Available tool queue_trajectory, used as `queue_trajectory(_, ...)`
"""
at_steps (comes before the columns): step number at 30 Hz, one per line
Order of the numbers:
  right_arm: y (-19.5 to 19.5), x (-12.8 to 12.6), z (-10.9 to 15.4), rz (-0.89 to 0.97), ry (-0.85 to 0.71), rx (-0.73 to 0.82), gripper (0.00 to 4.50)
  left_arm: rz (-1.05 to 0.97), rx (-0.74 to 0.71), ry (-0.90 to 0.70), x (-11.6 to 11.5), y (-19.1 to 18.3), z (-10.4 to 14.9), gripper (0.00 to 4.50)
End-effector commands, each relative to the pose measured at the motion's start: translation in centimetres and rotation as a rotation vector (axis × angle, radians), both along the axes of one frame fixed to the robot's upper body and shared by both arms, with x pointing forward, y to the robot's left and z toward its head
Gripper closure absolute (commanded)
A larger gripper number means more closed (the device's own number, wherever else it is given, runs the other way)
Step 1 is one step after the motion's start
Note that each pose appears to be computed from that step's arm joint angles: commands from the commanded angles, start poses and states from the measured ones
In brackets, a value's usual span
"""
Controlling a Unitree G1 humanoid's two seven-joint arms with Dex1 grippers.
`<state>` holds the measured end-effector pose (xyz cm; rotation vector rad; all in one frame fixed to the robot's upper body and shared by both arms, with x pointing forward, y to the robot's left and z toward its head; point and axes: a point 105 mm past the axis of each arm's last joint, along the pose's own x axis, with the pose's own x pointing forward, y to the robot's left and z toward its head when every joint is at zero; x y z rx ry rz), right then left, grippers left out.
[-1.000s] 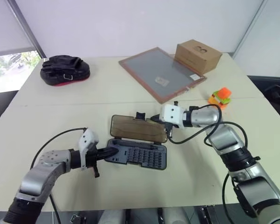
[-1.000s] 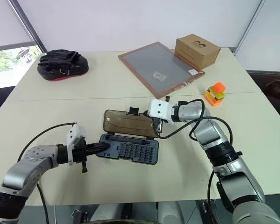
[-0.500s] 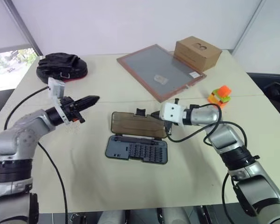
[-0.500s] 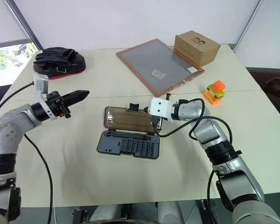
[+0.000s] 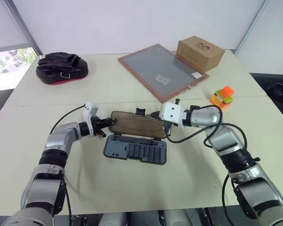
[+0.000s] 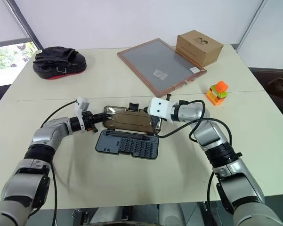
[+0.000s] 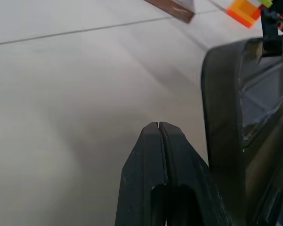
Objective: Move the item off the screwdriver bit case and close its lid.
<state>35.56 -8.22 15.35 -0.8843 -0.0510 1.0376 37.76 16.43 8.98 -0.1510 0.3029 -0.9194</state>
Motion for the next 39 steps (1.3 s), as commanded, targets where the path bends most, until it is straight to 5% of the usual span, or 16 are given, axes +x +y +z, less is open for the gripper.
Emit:
queue_trajectory(1,0.6,-0.4,1.9,0.022,-0.048,0.058,3.69,-0.037,-0.001,-0.028,0.5,-0.4,0.8,4.5)
queue_trajectory(6,0.7,-0.9,1.7,0.039,-0.042,0.044,1.08,-0.061,0.002,-0.023,0.5,-0.6,0.6,4.5)
queue_trajectory(9,0.4,-1.1,2.1,0.038,-0.072,0.021,0.1,-0.072,-0.017,-0.028,0.5,-0.8,0.9,4.5)
queue_trajectory(11,0.1,-1.5,2.7,0.041,-0.073,0.018,0.1,-0.082,-0.034,-0.034,0.4,-1.0,1.3,4.5)
queue_trajectory(18,-6.0,-3.4,10.9,-0.064,0.238,0.562,0.1,-0.261,-0.191,-0.033,-2.5,-2.3,4.9,4.5)
queue_trajectory(23,-7.9,-3.3,12.0,-0.139,0.263,0.702,0.1,-0.405,-0.122,0.032,-6.6,-2.5,4.6,4.5)
queue_trajectory(29,-7.1,-3.6,11.7,-0.154,0.306,0.726,0.1,-0.612,0.131,0.146,-12.9,-1.7,0.9,4.5)
queue_trajectory(33,-5.4,-4.2,8.8,-0.169,0.347,0.58,0.1,-0.548,0.066,0.111,-11.9,-1.8,2.3,4.5)
queue_trajectory(34,-4.6,-4.6,7.9,-0.16,0.359,0.547,0.1,-0.495,-0.006,0.066,-10.5,-2.0,4.3,4.5)
queue_trajectory(37,-1.7,-6.4,5.4,-0.09,0.404,0.451,0.99,-0.427,-0.176,-0.051,-8.2,-2.4,10.2,4.5)
queue_trajectory(39,-0.2,-7.5,4.1,-0.053,0.423,0.404,2.04,-0.44,-0.217,-0.087,-8.0,-2.6,12.5,4.5)
